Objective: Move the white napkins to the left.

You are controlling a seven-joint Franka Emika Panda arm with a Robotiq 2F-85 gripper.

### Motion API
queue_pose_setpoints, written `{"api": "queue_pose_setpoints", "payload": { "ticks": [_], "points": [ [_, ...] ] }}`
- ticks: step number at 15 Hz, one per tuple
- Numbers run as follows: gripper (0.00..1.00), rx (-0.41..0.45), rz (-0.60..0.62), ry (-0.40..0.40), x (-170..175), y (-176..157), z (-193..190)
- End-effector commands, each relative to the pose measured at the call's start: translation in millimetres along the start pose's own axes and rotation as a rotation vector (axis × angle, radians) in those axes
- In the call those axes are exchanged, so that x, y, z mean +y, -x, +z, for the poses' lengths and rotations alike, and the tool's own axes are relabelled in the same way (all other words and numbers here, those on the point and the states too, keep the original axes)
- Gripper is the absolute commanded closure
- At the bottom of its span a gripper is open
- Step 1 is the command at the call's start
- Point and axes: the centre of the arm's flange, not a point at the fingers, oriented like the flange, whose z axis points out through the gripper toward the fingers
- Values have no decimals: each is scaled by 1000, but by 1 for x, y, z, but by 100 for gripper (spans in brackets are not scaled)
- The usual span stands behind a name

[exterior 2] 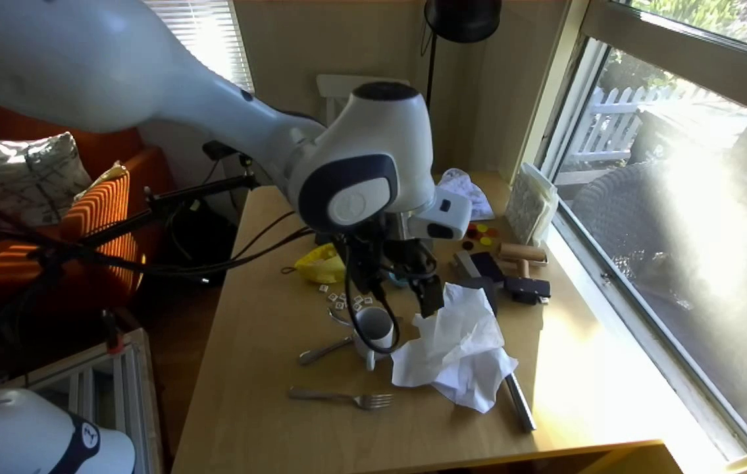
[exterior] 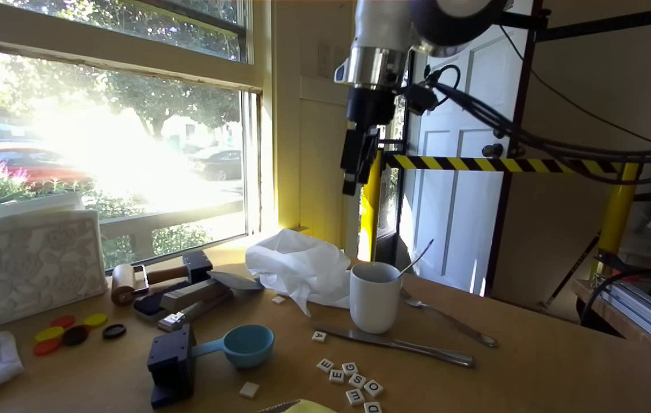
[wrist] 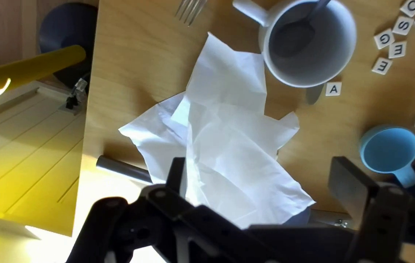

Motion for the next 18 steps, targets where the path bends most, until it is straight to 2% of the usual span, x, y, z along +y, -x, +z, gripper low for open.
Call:
{"api": "queue_pose_setpoints", "payload": {
  "ticks": [1, 3, 4, 6, 9, 14, 18],
  "points": [
    [0, -13, 74, -43, -9, -49, 62],
    [0, -21, 121, -83, -9, -50, 92],
    [0, -24, 81, -44, -7, -28, 67],
    [0, -36, 105, -60, -9, -33, 91],
    [0, -32, 110, -63, -9, -37, 95],
    [0, -63, 190, -21, -4, -61, 131],
    [0, -20, 230, -49, 2, -83, 167]
  ]
}}
